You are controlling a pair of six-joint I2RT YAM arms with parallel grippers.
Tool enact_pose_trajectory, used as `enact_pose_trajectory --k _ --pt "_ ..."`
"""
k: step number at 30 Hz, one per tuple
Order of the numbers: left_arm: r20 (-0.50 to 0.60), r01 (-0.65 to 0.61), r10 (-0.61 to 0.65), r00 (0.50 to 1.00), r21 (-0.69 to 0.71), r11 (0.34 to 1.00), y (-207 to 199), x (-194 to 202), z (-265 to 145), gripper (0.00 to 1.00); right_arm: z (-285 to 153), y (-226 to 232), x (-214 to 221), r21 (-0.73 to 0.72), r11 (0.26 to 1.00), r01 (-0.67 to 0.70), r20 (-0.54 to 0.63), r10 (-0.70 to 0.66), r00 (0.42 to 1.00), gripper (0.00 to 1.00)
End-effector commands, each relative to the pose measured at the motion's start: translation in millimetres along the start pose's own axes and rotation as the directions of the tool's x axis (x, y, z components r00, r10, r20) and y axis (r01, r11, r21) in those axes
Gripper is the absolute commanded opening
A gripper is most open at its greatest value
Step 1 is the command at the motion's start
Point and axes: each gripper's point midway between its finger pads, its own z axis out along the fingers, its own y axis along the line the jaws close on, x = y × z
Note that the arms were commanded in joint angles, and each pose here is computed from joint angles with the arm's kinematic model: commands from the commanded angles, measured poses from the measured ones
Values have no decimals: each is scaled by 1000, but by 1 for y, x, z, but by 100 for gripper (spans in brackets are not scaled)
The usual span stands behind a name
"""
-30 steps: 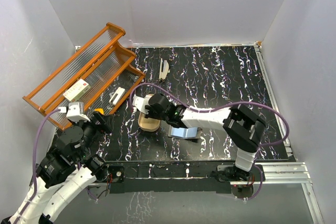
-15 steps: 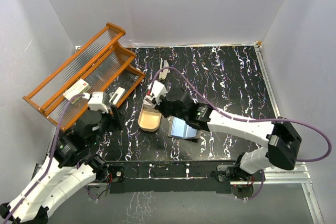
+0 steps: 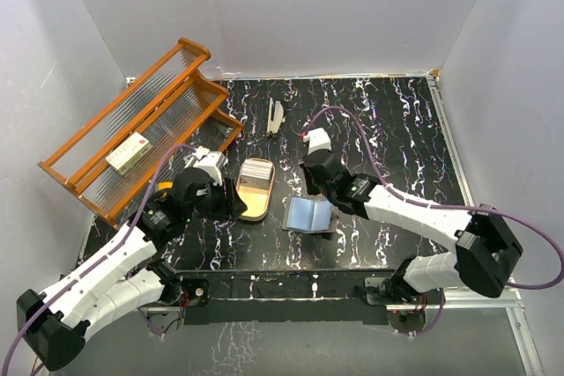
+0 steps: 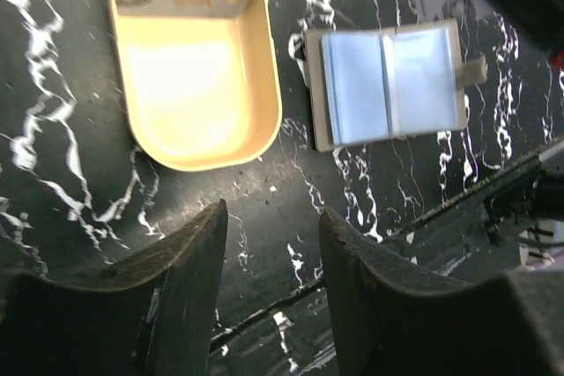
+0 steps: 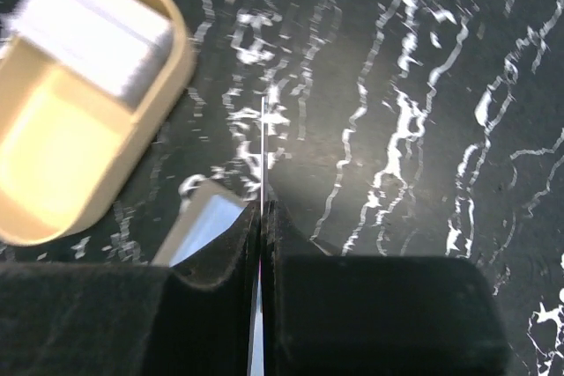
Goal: Put the credit cards into the card holder
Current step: Adjust the card holder at the center of the board.
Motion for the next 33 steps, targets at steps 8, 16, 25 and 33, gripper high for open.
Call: enact_pose_trajectory --k 8,16,25,33 --pt "-138 170 -156 978 99 980 -6 59 32 42 57 -30 4 28 994 -109 63 107 992 0" --pt "-132 177 -167 977 61 982 7 73 52 40 71 -25 26 -8 997 -73 37 73 997 0" --pt "-87 153 -152 985 6 988 21 70 61 40 64 -13 52 -90 991 -102 -24 100 995 0" --pt "-70 133 -134 988 -19 991 28 70 68 40 47 3 53 -178 971 -157 -39 153 988 0"
